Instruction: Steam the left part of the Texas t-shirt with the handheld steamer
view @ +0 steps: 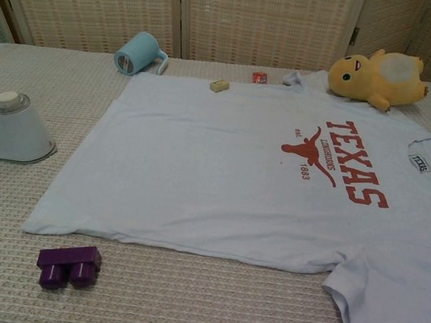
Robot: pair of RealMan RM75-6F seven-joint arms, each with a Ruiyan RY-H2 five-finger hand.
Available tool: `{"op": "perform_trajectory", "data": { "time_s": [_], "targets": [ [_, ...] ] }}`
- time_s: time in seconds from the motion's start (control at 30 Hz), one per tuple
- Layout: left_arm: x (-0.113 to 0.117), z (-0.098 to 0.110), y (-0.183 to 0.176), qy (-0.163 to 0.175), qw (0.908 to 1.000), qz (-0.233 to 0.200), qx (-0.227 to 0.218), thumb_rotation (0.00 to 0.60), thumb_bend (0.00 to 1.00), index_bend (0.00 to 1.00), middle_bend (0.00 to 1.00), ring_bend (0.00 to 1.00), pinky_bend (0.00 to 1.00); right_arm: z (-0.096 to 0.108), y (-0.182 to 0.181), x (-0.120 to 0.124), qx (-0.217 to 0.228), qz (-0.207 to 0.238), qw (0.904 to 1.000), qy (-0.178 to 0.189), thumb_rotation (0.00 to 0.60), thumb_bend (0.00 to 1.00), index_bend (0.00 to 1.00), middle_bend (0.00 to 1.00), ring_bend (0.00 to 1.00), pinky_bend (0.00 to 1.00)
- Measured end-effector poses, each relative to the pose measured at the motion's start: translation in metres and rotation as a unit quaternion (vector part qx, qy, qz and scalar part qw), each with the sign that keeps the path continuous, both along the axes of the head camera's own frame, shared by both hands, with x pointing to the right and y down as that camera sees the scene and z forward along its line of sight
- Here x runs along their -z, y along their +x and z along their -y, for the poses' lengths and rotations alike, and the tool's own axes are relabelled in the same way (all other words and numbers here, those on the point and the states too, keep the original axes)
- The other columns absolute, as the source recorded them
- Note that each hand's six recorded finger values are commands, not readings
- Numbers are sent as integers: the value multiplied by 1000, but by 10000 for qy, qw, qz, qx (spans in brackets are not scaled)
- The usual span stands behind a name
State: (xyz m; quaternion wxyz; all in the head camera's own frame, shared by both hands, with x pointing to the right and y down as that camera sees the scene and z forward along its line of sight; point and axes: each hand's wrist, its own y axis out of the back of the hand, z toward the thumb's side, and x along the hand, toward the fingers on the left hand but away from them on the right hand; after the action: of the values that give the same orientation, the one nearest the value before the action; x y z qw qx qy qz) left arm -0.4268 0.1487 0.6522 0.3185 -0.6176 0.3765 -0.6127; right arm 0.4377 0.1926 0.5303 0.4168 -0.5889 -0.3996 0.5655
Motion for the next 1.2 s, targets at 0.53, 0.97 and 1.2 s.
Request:
{"op": "perform_trajectory", "data": {
  "time_s": [0.53,0.97,1.2],
  "targets": [
    [-48,7,-18,-236,9987,313,338,600,284,251,270,182,158,0,0,-1,-33,20,10000,-13,600,67,0,51,0,69],
    [-65,13,-21,-290,9981,415,357,600,365,346,354,239,200,-1,1,-4,-95,-1,9999,-56,600,67,0,53,0,69],
    [-77,20,-25,-283,9974,484,441,600,372,448,445,313,256,0,0,-6,-105,-8,9999,-77,600,67,0,53,0,69]
  ]
}}
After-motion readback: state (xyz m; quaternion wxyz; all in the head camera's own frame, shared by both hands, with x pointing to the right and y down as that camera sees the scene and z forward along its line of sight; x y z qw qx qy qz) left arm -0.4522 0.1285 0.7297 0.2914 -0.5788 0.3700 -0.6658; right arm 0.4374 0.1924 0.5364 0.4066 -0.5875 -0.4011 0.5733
